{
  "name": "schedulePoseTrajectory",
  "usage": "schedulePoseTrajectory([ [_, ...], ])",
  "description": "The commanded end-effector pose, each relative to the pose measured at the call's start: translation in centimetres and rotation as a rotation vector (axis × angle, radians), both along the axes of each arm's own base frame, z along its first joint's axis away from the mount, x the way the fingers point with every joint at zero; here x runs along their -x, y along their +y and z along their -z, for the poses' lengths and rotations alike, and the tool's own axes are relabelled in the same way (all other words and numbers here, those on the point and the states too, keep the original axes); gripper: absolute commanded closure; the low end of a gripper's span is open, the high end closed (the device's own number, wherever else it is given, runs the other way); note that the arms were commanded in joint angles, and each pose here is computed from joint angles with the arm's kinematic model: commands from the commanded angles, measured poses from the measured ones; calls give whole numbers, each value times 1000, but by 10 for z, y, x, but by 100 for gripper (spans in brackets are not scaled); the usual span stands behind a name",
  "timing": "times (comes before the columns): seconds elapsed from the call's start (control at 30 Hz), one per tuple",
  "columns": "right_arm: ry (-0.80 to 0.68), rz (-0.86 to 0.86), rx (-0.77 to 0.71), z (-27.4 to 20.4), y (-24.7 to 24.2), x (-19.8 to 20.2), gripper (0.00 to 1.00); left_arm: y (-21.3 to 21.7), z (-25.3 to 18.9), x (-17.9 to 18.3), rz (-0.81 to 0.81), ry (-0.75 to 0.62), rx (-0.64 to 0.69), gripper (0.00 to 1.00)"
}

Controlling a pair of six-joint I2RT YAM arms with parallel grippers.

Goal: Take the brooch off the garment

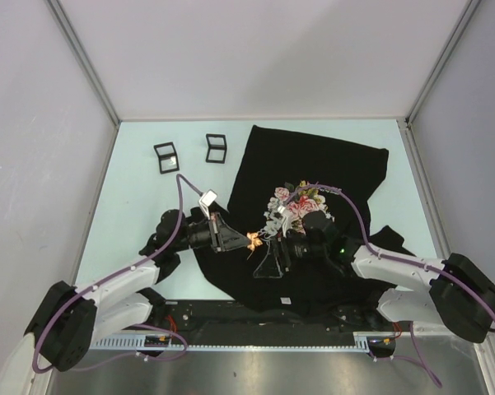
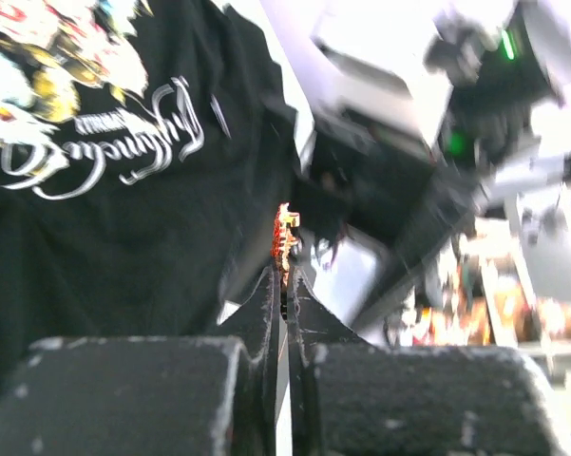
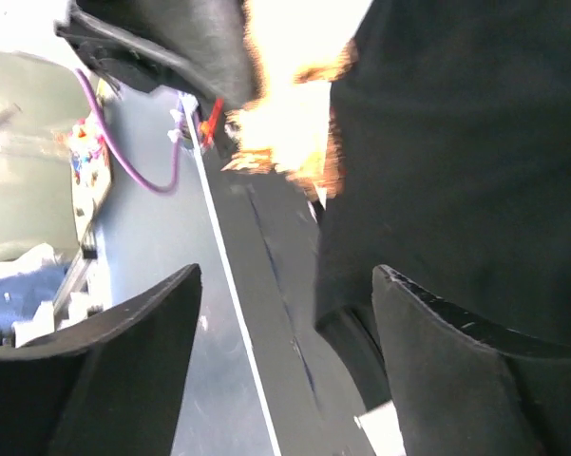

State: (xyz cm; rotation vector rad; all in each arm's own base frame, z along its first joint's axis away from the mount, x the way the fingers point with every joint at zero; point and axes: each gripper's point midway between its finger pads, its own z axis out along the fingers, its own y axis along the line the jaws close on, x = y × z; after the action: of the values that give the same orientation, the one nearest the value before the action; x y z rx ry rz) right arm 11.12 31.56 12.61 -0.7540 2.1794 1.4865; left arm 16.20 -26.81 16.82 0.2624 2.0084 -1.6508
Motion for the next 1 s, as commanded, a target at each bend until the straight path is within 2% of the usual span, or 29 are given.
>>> schedulePoseTrajectory([
  [0.0,-102,182,-208,-55,18,-29,21,4,-31,-29,-176,-33,108,100],
  [0.13,-129,300,-260,-70,19,-48,18,6,-40,-36,-217,-24,143,100],
  [0.27,-113,325,-287,-74,24,-56,18,5,-40,-43,-245,-17,136,100],
  [0.5,-87,313,-308,-78,35,-53,18,5,-41,-55,-288,-12,163,100],
  [0.97,-81,305,-359,-100,43,-52,21,-3,-35,-62,-270,13,157,100],
])
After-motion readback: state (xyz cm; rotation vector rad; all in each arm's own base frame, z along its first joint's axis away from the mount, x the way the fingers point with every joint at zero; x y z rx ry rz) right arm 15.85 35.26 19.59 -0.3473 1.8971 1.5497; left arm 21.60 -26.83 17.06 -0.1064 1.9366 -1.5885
